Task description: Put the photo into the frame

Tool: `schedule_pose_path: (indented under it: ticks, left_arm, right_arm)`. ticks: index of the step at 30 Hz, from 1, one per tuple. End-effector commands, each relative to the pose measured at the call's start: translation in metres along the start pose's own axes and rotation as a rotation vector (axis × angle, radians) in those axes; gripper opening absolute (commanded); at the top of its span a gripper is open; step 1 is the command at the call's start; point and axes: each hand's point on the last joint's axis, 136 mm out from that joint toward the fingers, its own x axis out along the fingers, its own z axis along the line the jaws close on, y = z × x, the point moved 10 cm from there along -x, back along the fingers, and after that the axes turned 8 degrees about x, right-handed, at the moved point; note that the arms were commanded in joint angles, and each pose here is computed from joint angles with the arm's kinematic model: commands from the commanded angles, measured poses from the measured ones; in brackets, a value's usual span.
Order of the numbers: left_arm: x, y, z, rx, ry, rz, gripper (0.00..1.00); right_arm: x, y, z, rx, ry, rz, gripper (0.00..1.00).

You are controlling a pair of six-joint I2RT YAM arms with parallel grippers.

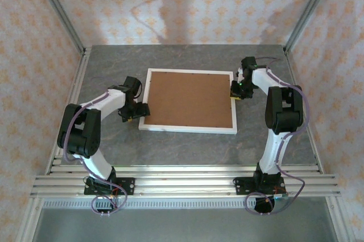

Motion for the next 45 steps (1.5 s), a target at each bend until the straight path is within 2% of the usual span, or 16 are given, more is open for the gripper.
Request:
schedule_pose_path:
  ticks: [1,9,13,17,23,25,29,33,35,38,40,43,45]
  left_arm:
    - [0.026,0.008,0.006,-0.002,-0.032,0.071,0.76]
    - [0.041,0.026,-0.017,0.023,0.009,0.098,0.75]
    - [0.025,0.017,-0.025,-0.007,0.073,0.016,0.75]
    - [-0.001,0.001,-0.034,-0.015,0.147,-0.087,0.77]
    - [-0.034,-0.02,-0.03,-0.081,0.247,-0.229,0.8]
    - [-0.042,-0.025,-0.021,-0.122,0.289,-0.286,0.83]
    - [-0.051,-0.027,-0.012,-0.179,0.367,-0.363,0.99]
    - [-0.054,-0.029,-0.012,-0.186,0.409,-0.357,1.0]
    - [-0.051,-0.029,-0.012,-0.191,0.425,-0.341,1.0]
    - [-0.045,-0.029,-0.013,-0.205,0.461,-0.306,1.0]
    - [-0.04,-0.028,-0.01,-0.224,0.473,-0.277,1.0]
    - [-0.033,-0.022,-0.001,-0.256,0.46,-0.273,1.0]
    - [-0.028,-0.018,0.008,-0.289,0.451,-0.276,1.0]
  right_arm:
    - [0.019,0.013,-0.001,0.012,0.03,0.084,0.13]
    - [0.02,0.0,-0.001,0.024,0.048,0.051,0.12]
    - [0.016,-0.019,-0.007,0.05,0.095,0.015,0.13]
    - [-0.006,-0.035,-0.009,0.076,0.118,-0.033,0.18]
    - [-0.066,-0.034,0.006,0.089,0.108,-0.134,0.39]
    - [-0.084,-0.023,0.018,0.062,0.093,-0.162,0.42]
    - [-0.097,0.011,0.054,-0.063,0.074,-0.149,0.49]
    - [-0.092,0.055,0.097,-0.235,0.057,-0.103,0.6]
    - [-0.087,0.077,0.12,-0.318,0.002,-0.078,0.66]
    - [-0.075,0.113,0.154,-0.471,-0.062,-0.04,0.8]
    - [-0.064,0.135,0.174,-0.584,-0.059,-0.027,0.94]
    - [-0.045,0.163,0.199,-0.73,-0.048,0.014,1.0]
    - [-0.031,0.179,0.213,-0.818,-0.039,0.023,1.0]
